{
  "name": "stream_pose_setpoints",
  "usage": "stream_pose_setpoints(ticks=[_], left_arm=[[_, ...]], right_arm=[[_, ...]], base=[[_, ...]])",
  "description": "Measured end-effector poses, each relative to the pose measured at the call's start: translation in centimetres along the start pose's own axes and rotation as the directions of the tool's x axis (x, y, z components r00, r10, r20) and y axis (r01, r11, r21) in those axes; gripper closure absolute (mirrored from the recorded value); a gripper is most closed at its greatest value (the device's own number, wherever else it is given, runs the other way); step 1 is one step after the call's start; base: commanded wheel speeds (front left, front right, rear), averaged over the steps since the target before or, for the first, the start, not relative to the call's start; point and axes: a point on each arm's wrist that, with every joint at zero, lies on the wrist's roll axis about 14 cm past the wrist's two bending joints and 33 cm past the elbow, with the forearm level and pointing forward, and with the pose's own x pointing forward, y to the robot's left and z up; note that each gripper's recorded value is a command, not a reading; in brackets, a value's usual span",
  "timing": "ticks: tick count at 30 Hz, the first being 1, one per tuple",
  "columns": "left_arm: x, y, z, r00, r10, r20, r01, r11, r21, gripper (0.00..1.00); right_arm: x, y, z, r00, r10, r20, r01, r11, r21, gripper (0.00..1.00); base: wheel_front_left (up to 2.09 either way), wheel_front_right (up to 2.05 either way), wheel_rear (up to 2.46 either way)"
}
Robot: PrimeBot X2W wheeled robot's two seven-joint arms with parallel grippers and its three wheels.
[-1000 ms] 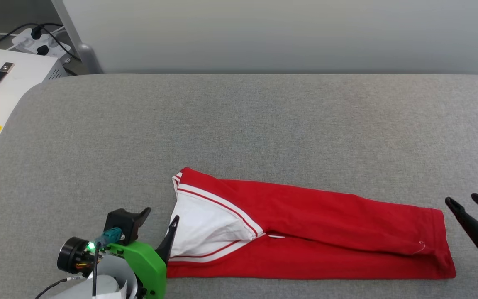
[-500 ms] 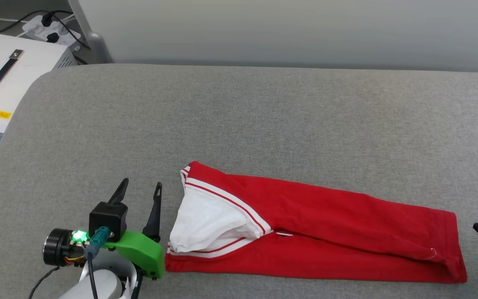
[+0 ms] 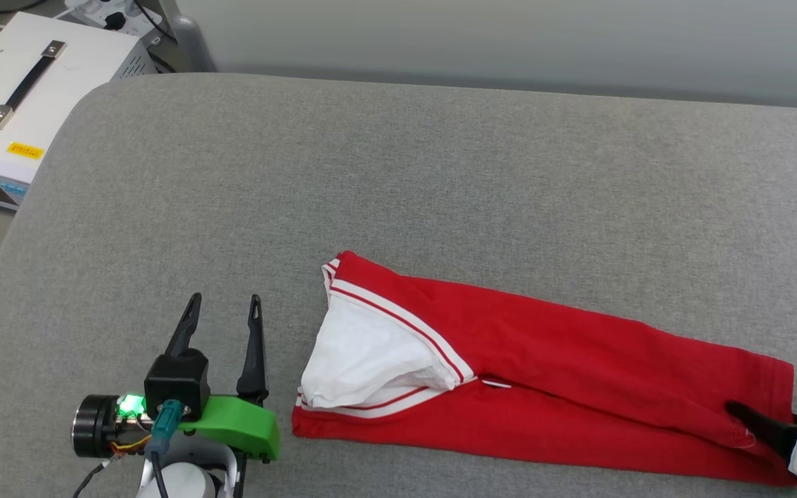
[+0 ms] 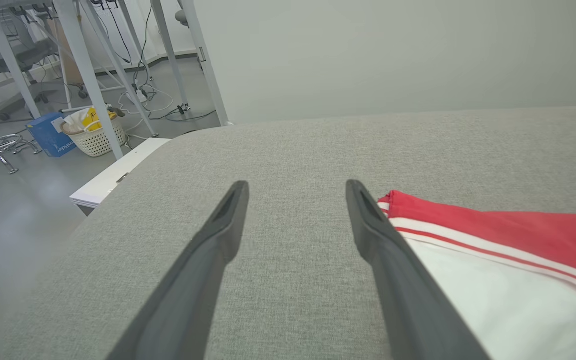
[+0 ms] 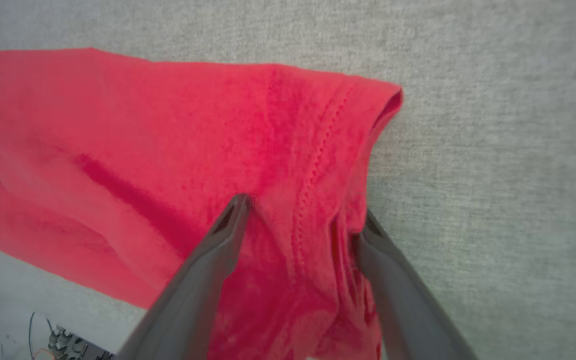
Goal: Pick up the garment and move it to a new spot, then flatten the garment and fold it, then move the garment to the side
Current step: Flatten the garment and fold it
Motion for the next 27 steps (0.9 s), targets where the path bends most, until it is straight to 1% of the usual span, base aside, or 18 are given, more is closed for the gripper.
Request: stream_pose_setpoints(ticks=[4,9,10,11,19,22,27], left_arm=[[0.0,0.3,0.5,0.999,0.018,0.028,-0.018,1.0,0.001,0.0],[-0.4,0.2,0.7,0.999,0.027,0.045,-0.027,1.0,0.001,0.0],[-0.6,0.1,0.6,0.999,0.024,0.047,-0.025,1.0,0.002,0.0],[-0.7,0.1,0.6,0.999,0.024,0.047,-0.025,1.0,0.002,0.0],[-1.3,-0.1,0.9,0.998,0.014,0.063,-0.014,1.0,0.01,0.0],[-1.5,-0.4,1.1,0.998,0.002,0.07,-0.003,1.0,0.013,0.0],[-1.9,-0.5,1.2,0.997,-0.006,0.076,0.004,1.0,0.021,0.0]], right_arm=[[0.9,0.8,-0.1,0.999,0.035,-0.018,-0.034,0.999,0.033,0.0],[1.4,1.0,-0.5,0.999,0.035,-0.033,-0.035,0.999,0.02,0.0],[1.4,1.0,-0.4,0.999,0.034,-0.028,-0.033,0.999,0.015,0.66],[1.4,1.0,-0.4,0.999,0.032,-0.023,-0.032,0.999,0.014,1.0],[0.2,-0.8,0.4,0.999,-0.015,0.051,0.013,0.999,0.04,1.0],[-1.1,-3.0,1.3,0.994,-0.074,0.081,0.072,0.997,0.036,1.0],[-4.0,-7.0,2.7,0.974,-0.184,0.13,0.181,0.983,0.036,1.0]], base=[[0.0,0.0,0.0],[0.0,0.0,0.0],[0.0,0.0,0.0],[0.0,0.0,0.0],[0.0,0.0,0.0],[0.0,0.0,0.0],[0.0,0.0,0.0]])
